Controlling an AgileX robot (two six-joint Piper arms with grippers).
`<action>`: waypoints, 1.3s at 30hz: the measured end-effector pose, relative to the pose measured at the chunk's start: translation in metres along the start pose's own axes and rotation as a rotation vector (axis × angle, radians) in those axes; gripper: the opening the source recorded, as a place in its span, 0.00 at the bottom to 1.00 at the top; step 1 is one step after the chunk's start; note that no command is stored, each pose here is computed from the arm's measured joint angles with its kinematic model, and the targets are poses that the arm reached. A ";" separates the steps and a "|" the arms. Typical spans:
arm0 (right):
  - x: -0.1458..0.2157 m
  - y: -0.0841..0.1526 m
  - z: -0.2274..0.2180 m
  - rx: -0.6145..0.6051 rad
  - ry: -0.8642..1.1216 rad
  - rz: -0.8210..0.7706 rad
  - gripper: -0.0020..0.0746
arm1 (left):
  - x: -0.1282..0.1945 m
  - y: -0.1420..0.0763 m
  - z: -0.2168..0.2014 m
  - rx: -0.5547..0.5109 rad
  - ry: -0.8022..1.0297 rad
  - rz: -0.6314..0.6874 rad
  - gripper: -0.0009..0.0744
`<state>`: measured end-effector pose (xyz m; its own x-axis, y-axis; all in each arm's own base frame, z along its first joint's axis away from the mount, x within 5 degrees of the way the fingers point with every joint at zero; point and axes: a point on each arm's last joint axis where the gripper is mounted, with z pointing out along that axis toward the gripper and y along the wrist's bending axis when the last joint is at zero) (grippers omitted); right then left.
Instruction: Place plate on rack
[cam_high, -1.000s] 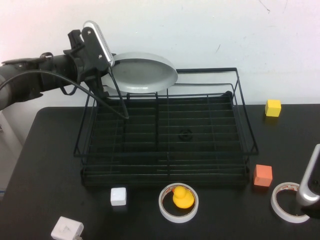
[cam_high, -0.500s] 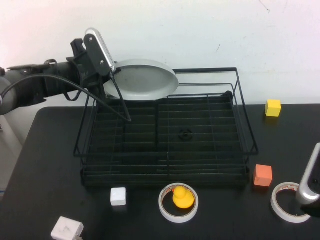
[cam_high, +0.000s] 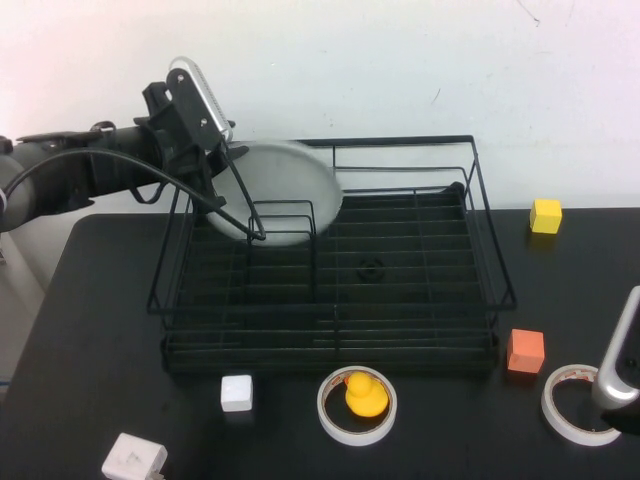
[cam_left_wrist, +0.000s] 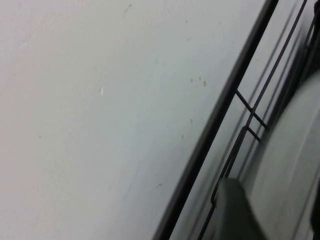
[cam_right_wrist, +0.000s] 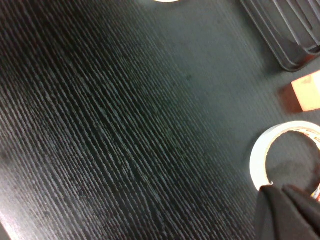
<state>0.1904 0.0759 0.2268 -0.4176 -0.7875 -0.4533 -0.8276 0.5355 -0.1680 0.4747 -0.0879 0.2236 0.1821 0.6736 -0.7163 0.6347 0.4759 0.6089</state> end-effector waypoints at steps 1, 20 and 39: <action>0.000 0.000 0.000 0.000 0.000 0.000 0.02 | 0.000 0.000 0.000 0.000 0.000 0.000 0.42; 0.002 0.000 0.002 0.015 -0.007 0.002 0.02 | -0.073 0.054 -0.069 -0.242 -0.053 -0.298 0.11; -0.007 0.001 -0.042 0.080 -0.052 -0.006 0.02 | -0.136 0.008 -0.289 -0.757 -0.088 -0.703 0.01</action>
<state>0.1769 0.0690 0.2670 -0.3909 -0.7749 -0.4967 -0.7966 0.5551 -0.2392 0.2375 -0.0121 0.4241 0.0265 0.0771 -0.9967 -0.0136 0.9970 0.0768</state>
